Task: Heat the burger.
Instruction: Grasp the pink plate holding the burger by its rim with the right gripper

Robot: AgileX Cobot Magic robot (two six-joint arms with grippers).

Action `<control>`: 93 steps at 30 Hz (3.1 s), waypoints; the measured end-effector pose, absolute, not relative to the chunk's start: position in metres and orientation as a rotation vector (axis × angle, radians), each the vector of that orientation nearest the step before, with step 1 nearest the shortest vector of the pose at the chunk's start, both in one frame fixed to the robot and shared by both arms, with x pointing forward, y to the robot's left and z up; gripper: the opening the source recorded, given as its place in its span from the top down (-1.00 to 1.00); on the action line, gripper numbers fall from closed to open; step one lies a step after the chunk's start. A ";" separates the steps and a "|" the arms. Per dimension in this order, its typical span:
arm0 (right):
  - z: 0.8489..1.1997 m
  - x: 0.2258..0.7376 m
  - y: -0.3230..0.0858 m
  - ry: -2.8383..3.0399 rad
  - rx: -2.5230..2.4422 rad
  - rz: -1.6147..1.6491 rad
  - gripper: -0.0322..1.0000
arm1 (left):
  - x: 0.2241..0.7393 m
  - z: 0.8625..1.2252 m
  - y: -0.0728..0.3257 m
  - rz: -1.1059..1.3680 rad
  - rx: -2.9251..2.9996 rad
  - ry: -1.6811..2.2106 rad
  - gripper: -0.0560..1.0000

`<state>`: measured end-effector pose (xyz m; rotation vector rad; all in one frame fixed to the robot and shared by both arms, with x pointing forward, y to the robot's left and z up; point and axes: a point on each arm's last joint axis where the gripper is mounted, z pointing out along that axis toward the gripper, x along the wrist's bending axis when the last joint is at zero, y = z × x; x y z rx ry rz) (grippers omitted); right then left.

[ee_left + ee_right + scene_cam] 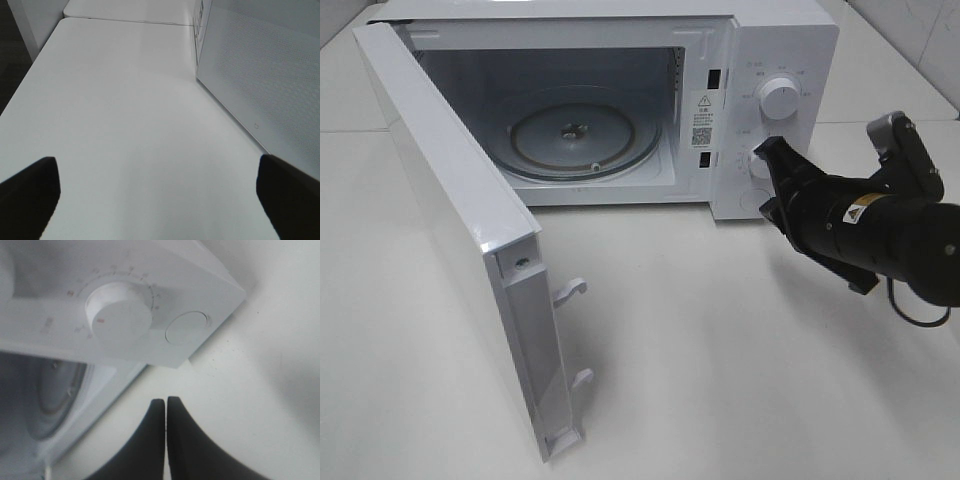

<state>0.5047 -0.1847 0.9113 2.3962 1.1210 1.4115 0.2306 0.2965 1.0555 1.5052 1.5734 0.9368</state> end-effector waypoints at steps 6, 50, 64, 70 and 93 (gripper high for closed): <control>0.939 0.477 -0.189 1.666 2.123 1.102 0.89 | 0.231 1.056 0.296 0.937 1.505 1.573 -0.98; 0.993 0.477 -0.231 2.252 1.945 0.090 -0.93 | 0.231 1.056 0.296 0.937 1.505 1.573 -0.98; 0.960 0.496 -0.307 2.081 2.189 -0.164 -0.84 | 0.231 1.056 0.296 0.937 1.505 1.573 -0.98; 0.942 0.503 -0.328 2.063 2.240 -0.193 -0.73 | 0.231 1.056 0.296 0.937 1.505 1.573 -0.98; 0.881 0.518 -0.373 2.068 2.303 -0.188 -0.55 | 0.231 1.056 0.296 0.937 1.505 1.573 -0.98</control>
